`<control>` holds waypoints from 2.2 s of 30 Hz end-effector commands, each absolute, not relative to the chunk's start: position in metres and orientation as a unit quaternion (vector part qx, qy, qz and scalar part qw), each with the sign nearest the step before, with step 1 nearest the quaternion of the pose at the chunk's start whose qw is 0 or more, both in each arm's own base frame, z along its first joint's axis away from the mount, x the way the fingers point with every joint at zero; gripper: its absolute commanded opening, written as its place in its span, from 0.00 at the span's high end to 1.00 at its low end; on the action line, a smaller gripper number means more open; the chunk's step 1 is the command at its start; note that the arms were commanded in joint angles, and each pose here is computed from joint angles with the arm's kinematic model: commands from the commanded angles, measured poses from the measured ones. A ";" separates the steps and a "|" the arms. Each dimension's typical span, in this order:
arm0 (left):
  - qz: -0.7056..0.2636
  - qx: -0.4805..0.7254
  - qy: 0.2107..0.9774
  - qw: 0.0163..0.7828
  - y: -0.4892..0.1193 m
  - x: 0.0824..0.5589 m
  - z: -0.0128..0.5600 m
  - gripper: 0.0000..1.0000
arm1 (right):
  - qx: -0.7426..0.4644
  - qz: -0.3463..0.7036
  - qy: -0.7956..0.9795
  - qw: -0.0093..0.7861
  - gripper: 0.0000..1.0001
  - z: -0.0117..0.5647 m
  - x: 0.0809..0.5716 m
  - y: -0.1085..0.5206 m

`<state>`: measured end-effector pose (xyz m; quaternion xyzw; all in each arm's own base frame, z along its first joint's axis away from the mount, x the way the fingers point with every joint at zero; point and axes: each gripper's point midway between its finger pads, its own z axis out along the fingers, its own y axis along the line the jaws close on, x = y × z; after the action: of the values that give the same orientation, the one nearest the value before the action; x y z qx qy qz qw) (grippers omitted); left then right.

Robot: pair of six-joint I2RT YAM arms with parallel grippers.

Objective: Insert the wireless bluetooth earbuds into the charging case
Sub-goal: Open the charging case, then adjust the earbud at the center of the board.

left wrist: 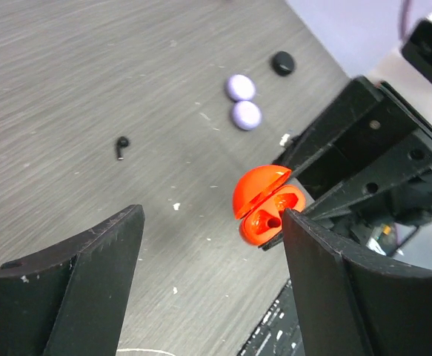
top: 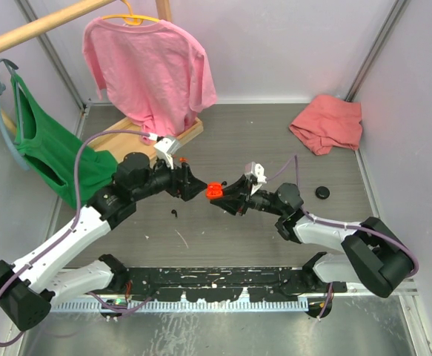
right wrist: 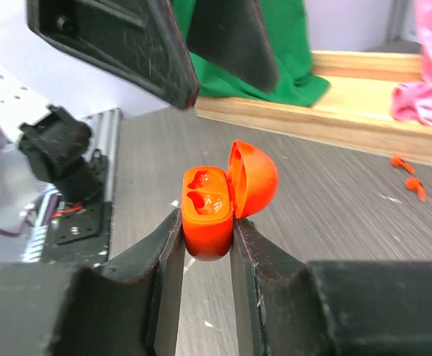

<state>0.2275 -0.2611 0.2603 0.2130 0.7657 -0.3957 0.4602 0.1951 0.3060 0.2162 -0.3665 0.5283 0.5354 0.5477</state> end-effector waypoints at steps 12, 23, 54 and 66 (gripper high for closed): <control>-0.140 0.026 0.869 0.474 -0.208 0.339 0.195 0.21 | -0.249 0.385 0.577 0.677 0.99 0.201 0.253 0.260; 0.006 -0.029 0.889 0.458 -0.195 0.408 0.134 0.22 | -0.240 0.371 0.593 0.674 0.99 0.191 0.261 0.258; 0.061 -0.114 0.902 0.411 -0.182 0.468 0.038 0.54 | -0.262 0.392 0.601 0.646 0.99 0.185 0.258 0.272; 0.000 -0.143 0.903 0.405 -0.186 0.464 0.047 0.50 | -0.266 0.395 0.602 0.641 0.99 0.184 0.258 0.274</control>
<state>0.4630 -0.1793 0.0283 -0.1248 0.9104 0.0414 0.3923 0.2535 0.2676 0.1573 -0.2632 0.6341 0.3855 0.6165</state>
